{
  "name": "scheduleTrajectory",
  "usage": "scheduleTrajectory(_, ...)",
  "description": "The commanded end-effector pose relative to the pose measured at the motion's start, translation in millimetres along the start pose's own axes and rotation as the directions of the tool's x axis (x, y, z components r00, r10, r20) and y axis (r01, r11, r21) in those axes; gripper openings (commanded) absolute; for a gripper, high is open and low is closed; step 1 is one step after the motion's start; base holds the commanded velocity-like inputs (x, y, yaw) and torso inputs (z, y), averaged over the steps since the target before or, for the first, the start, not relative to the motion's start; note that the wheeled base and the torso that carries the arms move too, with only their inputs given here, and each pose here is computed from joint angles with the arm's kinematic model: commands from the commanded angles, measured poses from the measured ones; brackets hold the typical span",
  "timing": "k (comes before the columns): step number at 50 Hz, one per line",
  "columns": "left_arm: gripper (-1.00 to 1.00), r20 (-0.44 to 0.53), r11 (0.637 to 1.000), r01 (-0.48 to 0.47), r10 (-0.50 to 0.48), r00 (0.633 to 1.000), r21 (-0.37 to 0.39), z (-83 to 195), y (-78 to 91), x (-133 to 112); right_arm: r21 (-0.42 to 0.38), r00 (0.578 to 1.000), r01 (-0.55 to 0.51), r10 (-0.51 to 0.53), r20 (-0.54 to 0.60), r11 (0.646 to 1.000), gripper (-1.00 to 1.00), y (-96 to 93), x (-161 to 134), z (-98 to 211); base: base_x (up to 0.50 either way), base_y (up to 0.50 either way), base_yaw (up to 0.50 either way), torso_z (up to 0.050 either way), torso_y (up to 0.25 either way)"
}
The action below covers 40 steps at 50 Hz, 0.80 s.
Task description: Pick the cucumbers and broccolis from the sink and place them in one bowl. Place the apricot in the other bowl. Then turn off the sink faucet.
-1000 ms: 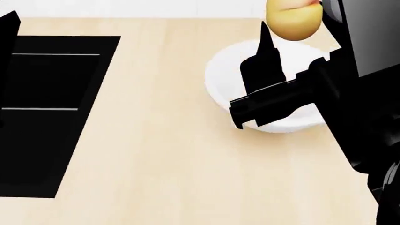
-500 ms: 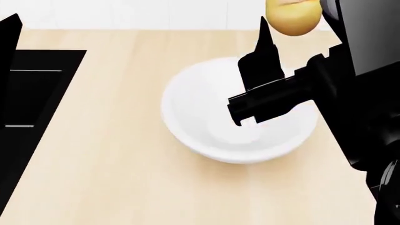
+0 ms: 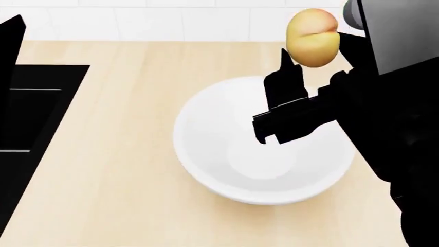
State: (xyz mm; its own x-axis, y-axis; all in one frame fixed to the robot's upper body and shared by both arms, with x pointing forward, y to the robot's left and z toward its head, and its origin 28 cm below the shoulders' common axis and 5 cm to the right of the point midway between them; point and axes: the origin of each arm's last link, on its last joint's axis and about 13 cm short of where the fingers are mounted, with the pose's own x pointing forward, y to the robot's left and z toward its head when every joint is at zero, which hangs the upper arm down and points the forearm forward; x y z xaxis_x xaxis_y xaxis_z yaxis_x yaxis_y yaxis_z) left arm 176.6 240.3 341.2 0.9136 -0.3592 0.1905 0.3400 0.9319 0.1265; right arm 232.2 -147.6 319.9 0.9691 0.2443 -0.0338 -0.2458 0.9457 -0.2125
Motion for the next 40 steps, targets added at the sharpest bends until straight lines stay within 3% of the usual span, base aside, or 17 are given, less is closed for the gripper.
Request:
scheduleTrajectory(1,1.0,0.029,0.999,0.031,-0.03,0.999,-0.019,2,0.9,4,0.04,0.997,-0.048,0.05,-0.062,0.998,-1.0,-7.0,18,-5,0.0,0.0,0.0,0.0,0.0)
scheduleTrajectory(14,1.0,0.028,0.999,0.03,-0.03,0.999,-0.022,0,1.0,5,0.073,0.979,-0.098,0.109,-0.17,0.993,-1.0,-5.1,37,-19,0.0,0.0,0.0,0.0,0.0)
scheduleTrajectory(31,1.0,0.029,0.999,0.033,-0.032,0.999,-0.015,4,1.1,6,0.088,0.965,-0.124,0.141,-0.219,0.988,-1.0,-3.2,64,-20,0.0,0.0,0.0,0.0,0.0)
scheduleTrajectory(40,1.0,0.027,0.999,0.028,-0.027,0.999,-0.021,2,1.9,7,0.15,0.946,-0.161,0.196,-0.26,0.975,-1.0,4.2,73,-31,0.0,0.0,0.0,0.0,0.0)
